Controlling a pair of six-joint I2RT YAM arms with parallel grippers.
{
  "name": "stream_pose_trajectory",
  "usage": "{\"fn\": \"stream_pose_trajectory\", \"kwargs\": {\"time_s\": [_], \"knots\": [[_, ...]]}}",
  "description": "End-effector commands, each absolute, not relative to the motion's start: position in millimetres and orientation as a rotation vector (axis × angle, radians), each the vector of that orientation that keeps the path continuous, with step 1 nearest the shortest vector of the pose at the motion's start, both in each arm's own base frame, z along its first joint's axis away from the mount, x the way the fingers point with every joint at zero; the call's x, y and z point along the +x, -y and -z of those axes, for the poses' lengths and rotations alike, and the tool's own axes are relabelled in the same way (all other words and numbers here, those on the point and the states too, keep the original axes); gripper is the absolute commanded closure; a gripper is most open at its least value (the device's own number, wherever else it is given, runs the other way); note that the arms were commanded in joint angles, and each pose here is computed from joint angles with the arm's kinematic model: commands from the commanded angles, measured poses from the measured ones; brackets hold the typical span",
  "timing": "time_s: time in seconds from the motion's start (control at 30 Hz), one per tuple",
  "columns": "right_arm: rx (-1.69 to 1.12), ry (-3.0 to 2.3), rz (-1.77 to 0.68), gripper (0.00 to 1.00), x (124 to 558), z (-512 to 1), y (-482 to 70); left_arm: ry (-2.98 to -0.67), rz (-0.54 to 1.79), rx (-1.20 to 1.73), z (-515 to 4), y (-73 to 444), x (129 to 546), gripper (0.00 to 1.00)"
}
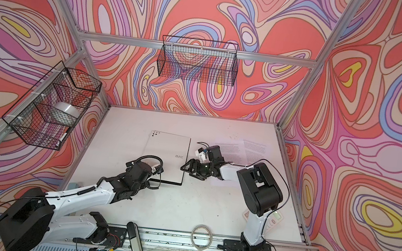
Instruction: Put the files into the folder
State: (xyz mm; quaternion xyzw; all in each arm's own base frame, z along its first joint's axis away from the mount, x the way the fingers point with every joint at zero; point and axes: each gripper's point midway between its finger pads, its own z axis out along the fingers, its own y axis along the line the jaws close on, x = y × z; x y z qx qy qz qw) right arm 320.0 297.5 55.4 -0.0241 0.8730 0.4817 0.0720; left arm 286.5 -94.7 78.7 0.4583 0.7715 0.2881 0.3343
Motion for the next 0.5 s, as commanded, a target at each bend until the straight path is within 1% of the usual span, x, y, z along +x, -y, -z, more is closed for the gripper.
{"fn": "stream_pose_trajectory", "kwargs": {"time_s": [0.0, 0.47], "knots": [[-0.104, -2.573, -1.505, 0.17, 326, -63, -311, -1.997, -0.739, 1.129, -96, 99, 294, 0.03], [-0.122, -2.539, -1.584, 0.18, 323, -65, -325, -2.004, -0.731, 1.126, -95, 101, 295, 0.03]]}}
